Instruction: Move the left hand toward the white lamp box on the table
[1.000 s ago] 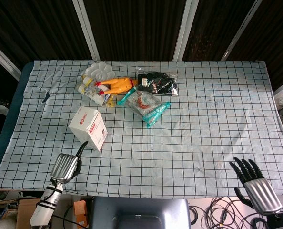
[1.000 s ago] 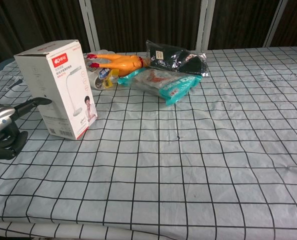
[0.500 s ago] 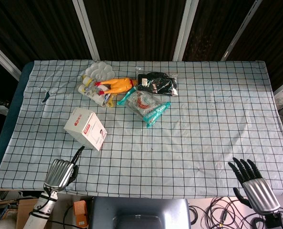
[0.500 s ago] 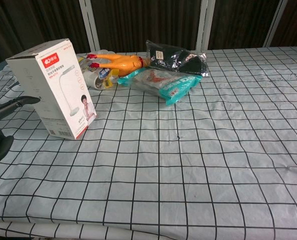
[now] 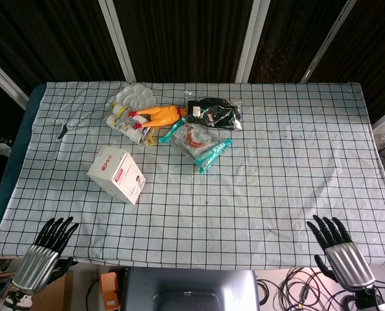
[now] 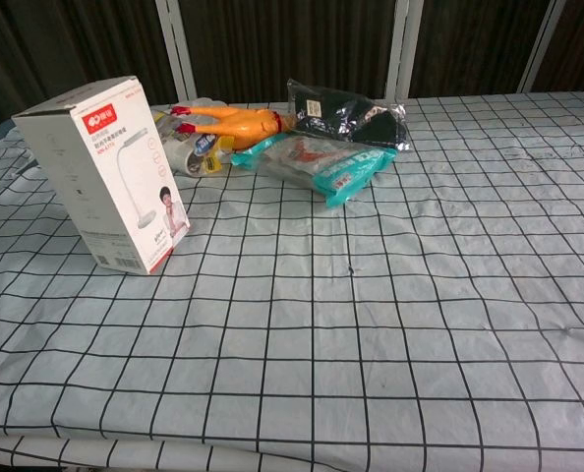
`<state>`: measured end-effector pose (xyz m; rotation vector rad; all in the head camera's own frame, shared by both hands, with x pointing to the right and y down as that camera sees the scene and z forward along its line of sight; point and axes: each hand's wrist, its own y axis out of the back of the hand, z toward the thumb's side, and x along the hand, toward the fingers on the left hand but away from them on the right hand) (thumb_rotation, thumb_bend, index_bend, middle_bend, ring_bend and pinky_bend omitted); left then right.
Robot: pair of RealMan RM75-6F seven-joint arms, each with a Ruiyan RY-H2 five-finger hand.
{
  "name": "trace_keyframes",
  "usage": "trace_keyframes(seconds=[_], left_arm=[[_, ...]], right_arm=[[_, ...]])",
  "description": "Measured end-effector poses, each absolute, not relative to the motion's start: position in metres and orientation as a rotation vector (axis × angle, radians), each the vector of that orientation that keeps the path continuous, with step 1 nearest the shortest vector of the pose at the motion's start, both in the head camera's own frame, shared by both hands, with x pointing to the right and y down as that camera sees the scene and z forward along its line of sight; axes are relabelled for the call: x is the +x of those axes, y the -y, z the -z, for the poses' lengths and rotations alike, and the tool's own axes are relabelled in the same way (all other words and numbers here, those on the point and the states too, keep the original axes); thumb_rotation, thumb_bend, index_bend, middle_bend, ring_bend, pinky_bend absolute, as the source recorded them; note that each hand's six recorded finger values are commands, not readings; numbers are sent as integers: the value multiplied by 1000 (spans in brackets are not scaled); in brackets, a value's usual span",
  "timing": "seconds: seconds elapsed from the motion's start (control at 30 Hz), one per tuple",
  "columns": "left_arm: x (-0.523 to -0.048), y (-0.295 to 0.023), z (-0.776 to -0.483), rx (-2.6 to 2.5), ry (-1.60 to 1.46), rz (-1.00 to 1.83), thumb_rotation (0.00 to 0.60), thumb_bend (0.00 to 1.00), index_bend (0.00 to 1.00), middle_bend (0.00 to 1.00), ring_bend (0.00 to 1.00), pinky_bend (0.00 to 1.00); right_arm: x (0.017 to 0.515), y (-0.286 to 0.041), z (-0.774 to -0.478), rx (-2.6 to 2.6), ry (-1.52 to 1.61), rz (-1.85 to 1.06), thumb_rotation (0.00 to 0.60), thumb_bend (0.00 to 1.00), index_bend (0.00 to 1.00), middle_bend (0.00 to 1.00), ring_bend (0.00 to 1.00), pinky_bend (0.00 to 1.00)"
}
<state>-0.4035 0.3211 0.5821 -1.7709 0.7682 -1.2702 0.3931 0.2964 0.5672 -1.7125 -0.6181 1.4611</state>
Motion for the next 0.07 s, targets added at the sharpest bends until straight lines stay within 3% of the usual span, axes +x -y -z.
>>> trace_keyframes(seconds=[0.07], left_arm=[[-407, -325, -580, -1775, -764, 1275, 600, 341, 0, 0, 0, 0]], right_arm=[[392, -297, -568, -1712, 615, -1464, 600, 368, 0, 0, 0, 0]])
